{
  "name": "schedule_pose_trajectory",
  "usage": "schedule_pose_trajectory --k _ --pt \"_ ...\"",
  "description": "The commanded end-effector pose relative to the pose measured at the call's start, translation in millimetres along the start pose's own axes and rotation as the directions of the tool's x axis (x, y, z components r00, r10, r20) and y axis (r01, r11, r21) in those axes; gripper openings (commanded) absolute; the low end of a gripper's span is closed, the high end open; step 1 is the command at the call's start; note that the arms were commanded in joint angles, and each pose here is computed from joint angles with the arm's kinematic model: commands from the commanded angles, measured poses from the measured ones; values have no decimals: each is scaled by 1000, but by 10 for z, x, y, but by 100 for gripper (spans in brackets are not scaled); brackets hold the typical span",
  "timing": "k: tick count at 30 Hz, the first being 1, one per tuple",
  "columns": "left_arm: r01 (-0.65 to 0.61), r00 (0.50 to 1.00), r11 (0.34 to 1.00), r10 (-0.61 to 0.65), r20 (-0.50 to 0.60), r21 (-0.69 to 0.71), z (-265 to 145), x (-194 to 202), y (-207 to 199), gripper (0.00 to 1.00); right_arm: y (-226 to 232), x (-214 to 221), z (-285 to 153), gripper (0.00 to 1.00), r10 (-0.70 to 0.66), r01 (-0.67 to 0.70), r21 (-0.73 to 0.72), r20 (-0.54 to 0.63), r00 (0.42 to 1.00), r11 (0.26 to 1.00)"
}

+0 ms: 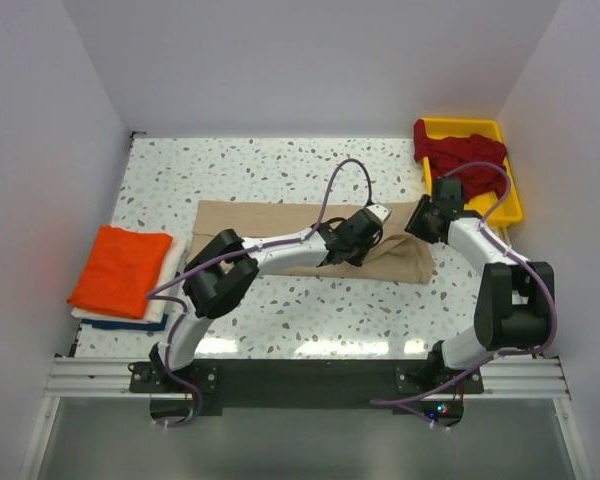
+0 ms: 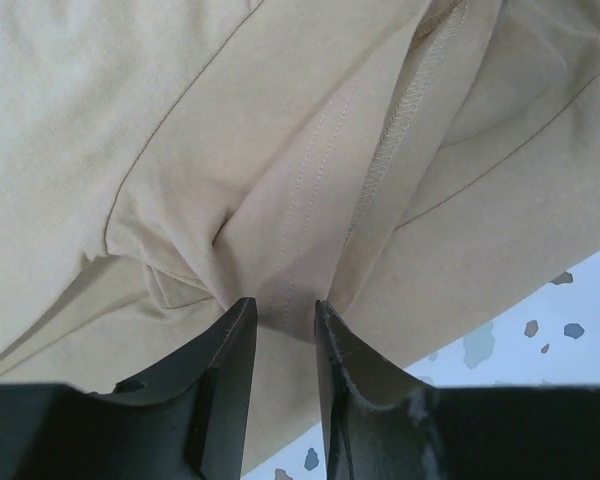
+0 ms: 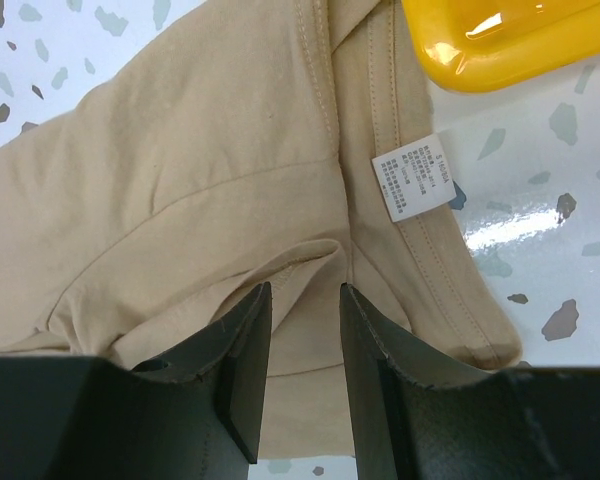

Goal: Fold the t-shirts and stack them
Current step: Fold the tshirt

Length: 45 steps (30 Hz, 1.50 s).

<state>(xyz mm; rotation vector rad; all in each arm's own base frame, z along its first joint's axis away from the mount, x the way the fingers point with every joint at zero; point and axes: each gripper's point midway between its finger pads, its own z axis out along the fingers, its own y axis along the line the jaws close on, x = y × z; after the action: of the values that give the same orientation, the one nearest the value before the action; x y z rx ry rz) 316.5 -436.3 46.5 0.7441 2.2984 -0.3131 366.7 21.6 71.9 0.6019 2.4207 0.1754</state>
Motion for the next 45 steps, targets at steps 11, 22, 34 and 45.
schedule_pose_trajectory --k 11,22,34,45 --pt "-19 1000 1000 20 2 -20 26 70 20 14 -3 -37 51 38 -4 4 -9 16 1000 1000" --pt "-12 1000 999 12 12 -32 -14 69 53 3 -38 38 97 38 0 0 3 -2 1000 1000" --pt "7 999 999 -6 32 -37 -60 -1 64 0 -133 221 104 41 16 -16 15 -25 1000 1000" --pt "14 999 999 -13 32 -37 -86 8 80 0 -66 184 32 15 51 -51 -23 4 999 998"
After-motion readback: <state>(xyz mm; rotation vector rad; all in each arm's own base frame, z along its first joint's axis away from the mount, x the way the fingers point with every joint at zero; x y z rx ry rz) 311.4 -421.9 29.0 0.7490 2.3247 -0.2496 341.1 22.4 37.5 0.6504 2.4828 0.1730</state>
